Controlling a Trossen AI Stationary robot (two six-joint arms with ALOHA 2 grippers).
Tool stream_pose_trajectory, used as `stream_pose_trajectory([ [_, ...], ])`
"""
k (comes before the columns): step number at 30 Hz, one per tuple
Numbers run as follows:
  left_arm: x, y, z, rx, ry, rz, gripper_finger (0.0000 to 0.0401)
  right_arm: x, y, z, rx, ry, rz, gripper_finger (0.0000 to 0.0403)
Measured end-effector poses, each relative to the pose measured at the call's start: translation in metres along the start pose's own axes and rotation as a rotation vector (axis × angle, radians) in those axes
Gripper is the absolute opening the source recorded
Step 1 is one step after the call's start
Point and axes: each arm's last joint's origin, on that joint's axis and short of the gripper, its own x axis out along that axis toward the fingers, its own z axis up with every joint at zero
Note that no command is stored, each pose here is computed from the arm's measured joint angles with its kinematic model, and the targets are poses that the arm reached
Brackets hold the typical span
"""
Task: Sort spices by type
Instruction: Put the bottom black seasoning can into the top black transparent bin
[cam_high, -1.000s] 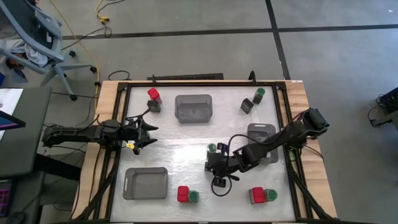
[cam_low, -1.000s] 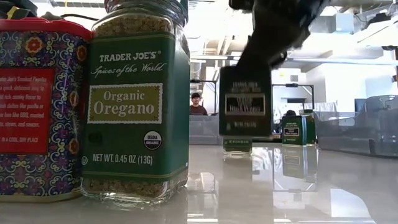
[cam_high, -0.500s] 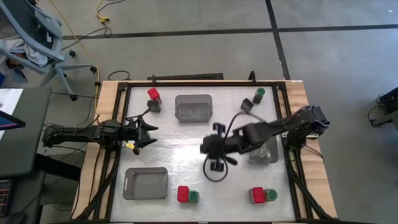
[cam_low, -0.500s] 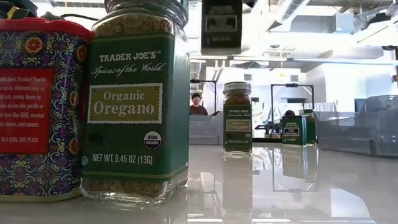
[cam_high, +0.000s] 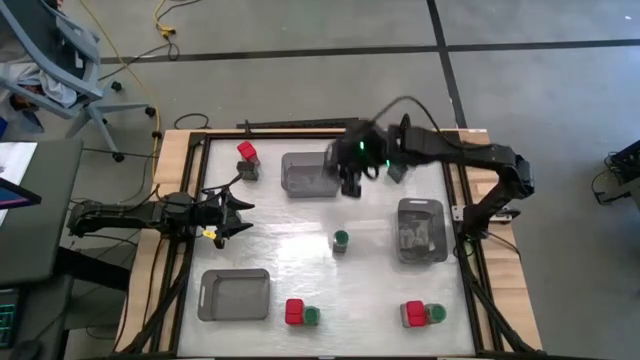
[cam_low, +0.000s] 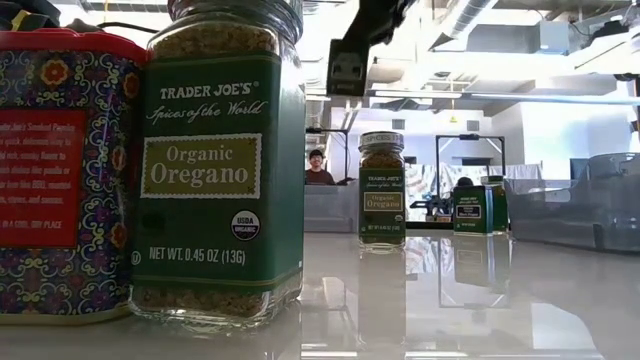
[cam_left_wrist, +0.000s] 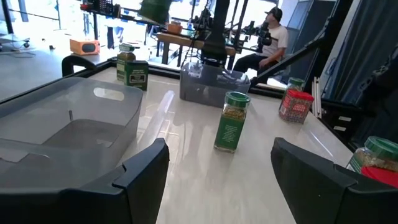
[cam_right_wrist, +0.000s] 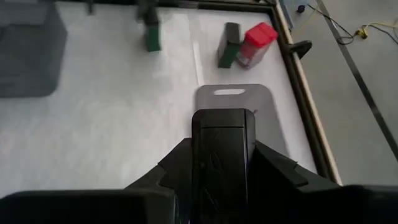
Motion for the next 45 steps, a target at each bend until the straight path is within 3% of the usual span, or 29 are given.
stream_pose_trajectory([
  [5, 0.0, 0.0, 0.0, 0.0, 0.0, 0.0, 0.027, 0.007, -0.032, -0.008, -0.009, 0.008, -0.005, 0.0153],
  [11, 0.0, 0.0, 0.0, 0.0, 0.0, 0.0, 0.027, 0.005, -0.044, -0.007, -0.019, -0.029, -0.015, 0.0153],
  [45, 0.0, 0.0, 0.0, 0.0, 0.0, 0.0, 0.027, 0.012, -0.049, -0.01, -0.081, -0.014, -0.018, 0.0162],
])
